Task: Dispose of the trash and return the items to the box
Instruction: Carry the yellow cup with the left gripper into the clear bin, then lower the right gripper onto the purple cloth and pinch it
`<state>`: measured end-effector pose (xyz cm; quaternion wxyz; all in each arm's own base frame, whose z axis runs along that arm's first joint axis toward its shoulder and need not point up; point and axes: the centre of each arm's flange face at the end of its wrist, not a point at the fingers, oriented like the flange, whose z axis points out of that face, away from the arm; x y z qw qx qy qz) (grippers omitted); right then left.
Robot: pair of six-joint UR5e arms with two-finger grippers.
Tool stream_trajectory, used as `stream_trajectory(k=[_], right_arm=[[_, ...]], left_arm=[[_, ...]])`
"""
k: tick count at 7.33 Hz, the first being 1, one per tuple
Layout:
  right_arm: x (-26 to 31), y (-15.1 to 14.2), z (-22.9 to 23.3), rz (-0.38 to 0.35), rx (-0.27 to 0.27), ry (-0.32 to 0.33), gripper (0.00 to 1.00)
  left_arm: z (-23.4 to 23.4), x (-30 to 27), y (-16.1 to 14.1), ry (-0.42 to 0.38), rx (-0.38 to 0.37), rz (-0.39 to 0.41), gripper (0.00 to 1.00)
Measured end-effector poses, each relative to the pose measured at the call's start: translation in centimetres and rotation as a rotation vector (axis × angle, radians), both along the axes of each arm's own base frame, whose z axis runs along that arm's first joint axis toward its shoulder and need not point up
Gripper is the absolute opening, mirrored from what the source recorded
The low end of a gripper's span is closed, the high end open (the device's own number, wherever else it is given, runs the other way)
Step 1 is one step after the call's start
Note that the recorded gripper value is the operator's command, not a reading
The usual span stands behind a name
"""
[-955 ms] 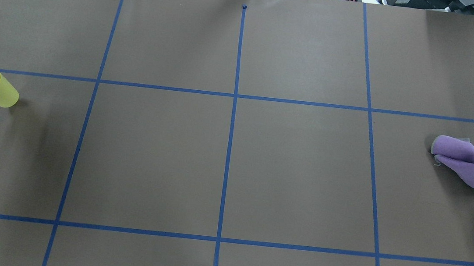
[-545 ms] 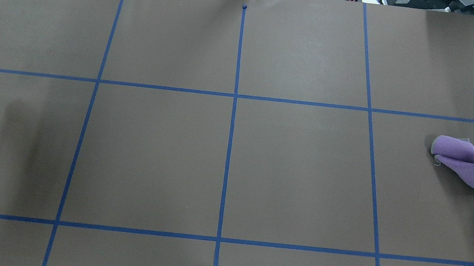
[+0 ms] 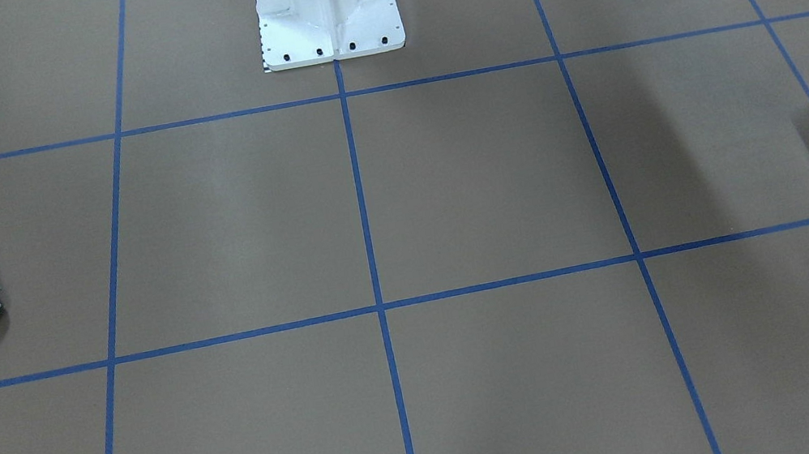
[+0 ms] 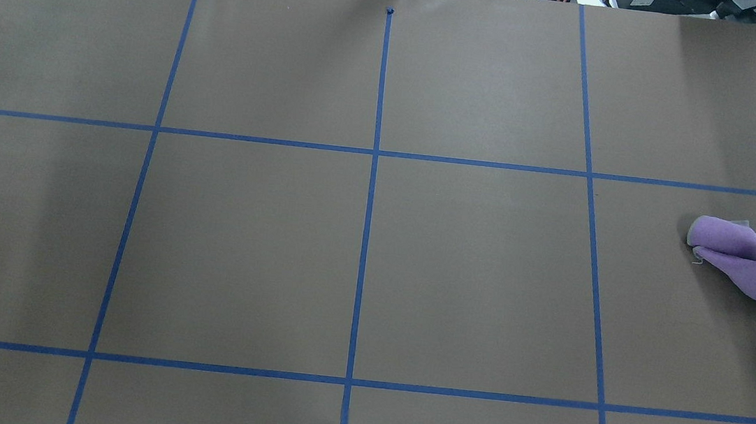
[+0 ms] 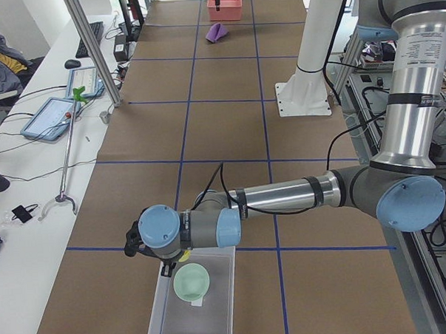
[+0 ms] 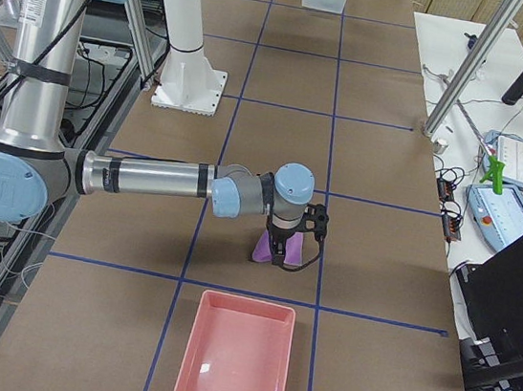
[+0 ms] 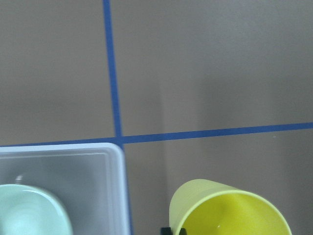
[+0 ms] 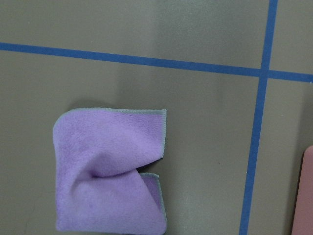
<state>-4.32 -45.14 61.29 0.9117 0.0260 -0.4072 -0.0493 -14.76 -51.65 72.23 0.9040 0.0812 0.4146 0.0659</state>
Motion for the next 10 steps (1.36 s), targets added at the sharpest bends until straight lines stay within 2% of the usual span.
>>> stream_trajectory(k=[2, 4, 8, 10], right_arm=[[-0.6, -0.1, 0.5, 0.002, -0.001, -0.002, 1.00], [-1.0, -0.1, 0.5, 0.004, -0.007, -0.003, 1.00], [-1.7, -0.5, 0.0, 0.004, -0.011, -0.005, 1.00], [-3.0, -1.3, -0.9, 0.004, -0.014, -0.009, 1.00]], left_arm=[[6.1, -1.6, 1.8, -0.117, 0.004, 0.020, 0.00], [10.1, -1.9, 3.2, -0.175, -0.008, 0.025, 0.00], [13.5, -1.5, 5.3, -0.168, -0.106, -0.007, 0.00], [14.0, -1.4, 5.6, -0.166, -0.122, -0.010, 0.00]])
